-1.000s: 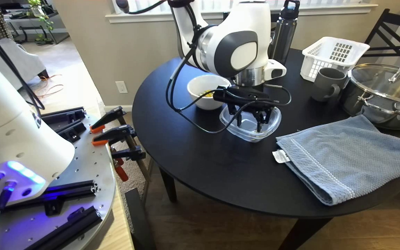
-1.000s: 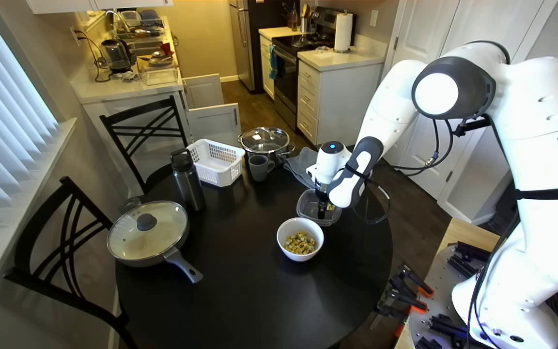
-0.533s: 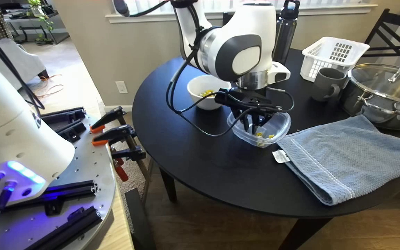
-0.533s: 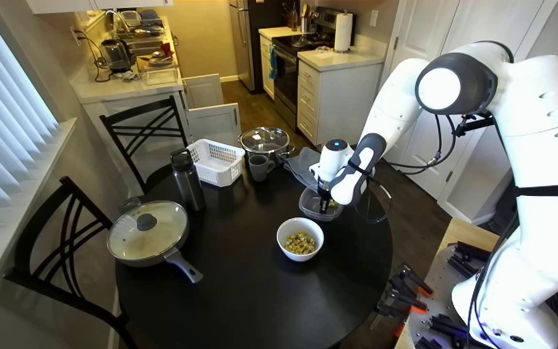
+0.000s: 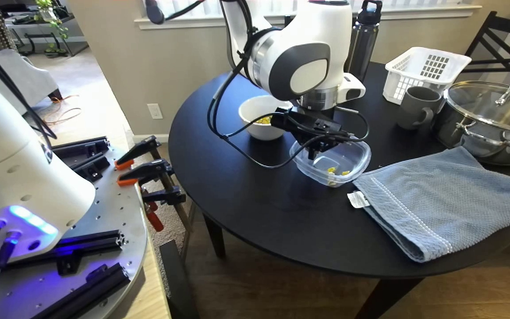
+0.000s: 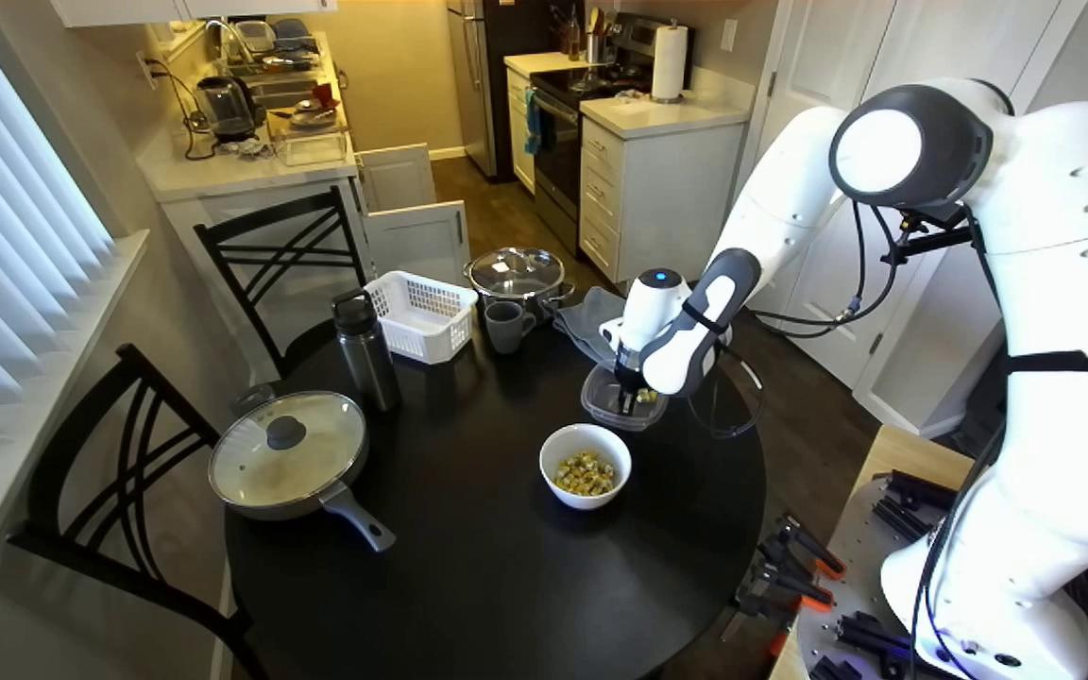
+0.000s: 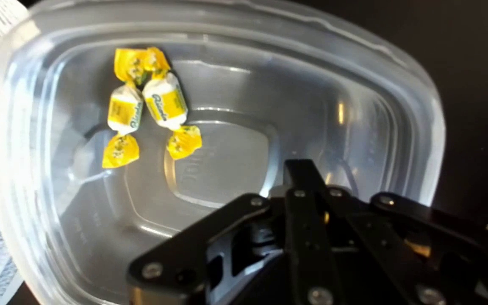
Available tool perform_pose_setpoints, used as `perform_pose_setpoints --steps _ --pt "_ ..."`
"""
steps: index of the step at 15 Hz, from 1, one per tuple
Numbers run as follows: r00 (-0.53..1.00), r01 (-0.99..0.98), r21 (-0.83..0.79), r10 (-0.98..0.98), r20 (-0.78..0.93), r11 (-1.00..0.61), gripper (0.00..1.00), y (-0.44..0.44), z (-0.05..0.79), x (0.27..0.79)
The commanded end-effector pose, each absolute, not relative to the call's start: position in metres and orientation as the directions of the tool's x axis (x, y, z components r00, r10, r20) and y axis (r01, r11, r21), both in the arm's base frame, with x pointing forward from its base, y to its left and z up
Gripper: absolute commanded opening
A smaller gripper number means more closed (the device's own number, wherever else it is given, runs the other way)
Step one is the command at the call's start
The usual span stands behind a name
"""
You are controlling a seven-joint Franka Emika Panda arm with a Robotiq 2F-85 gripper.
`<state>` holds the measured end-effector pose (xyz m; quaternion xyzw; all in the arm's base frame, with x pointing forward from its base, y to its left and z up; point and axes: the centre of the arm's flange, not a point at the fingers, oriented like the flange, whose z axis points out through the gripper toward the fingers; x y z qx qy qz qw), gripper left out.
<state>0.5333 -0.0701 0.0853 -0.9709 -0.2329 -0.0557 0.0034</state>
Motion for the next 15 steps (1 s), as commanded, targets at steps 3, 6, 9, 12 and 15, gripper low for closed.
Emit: perform_pose_setpoints --steps 3,6,9,12,15 --pt "0.876 0.472 -0.049 0.462 0.136 -0.88 0.0 -0.062 0.114 0.522" --pt "0.886 0.456 -0.086 0.443 0.134 -0.886 0.0 -0.06 0.123 0.523" --pt "0.882 0.458 0.004 0.455 0.122 -0.889 0.0 -0.075 0.132 0.525" --pt "0.876 0.465 0.082 0.471 0.102 -0.882 0.0 -0.108 0.138 0.531" --pt "0.873 0.47 0.115 0.48 0.09 -0.875 0.01 -0.135 0.14 0.534"
